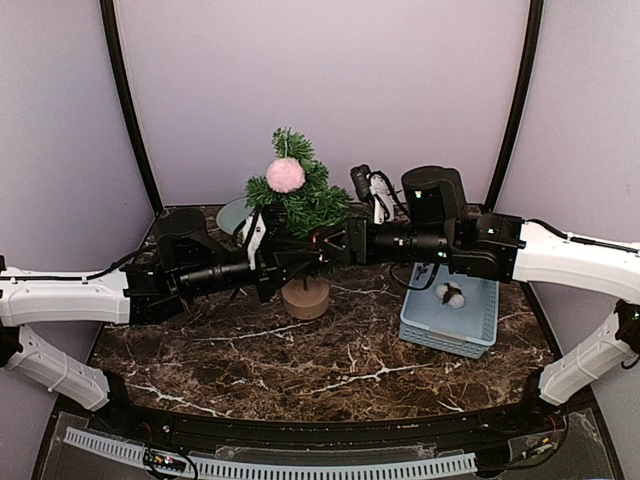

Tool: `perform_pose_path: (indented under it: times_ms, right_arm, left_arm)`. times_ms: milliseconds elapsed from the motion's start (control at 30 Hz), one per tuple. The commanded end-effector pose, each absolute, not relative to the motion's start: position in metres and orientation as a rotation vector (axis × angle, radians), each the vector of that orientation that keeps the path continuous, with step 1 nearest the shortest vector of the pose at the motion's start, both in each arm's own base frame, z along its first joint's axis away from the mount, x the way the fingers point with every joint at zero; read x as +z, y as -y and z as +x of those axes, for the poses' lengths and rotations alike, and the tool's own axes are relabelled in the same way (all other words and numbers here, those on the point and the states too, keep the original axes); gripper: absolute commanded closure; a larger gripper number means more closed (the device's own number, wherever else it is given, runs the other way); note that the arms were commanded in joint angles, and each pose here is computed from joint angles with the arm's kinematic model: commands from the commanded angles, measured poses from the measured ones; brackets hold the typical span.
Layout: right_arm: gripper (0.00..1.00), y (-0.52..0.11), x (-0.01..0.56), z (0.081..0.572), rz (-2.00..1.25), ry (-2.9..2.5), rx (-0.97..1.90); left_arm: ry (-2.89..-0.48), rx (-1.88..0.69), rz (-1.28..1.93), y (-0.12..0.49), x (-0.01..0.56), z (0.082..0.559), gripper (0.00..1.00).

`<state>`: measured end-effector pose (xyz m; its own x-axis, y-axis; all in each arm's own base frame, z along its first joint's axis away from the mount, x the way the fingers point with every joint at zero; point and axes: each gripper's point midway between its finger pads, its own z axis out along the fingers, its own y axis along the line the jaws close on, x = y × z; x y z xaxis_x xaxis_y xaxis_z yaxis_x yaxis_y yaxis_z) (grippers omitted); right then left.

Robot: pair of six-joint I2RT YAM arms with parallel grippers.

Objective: Decorate the small christmas tree

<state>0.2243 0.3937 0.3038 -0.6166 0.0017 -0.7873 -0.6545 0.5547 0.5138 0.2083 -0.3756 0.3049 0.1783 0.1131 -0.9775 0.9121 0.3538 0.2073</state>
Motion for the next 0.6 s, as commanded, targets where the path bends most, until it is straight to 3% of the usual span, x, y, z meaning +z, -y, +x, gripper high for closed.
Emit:
perform_pose_path:
  times_ms: [0, 567]
  right_arm:
    - [0.6, -0.4011, 0.331, 0.2219, -0.508, -1.94, 1.15]
    - [0.6, -0.3993, 0.3291, 0.2201, -0.505, -1.945, 1.157]
  left_arm:
    - [-1.234, -0.756, 1.066, 0.3791, 0.3204, 0.2076, 0.83]
    - [-1.236, -0.749, 1.03, 0.38, 0.3265, 0.2137, 0.9]
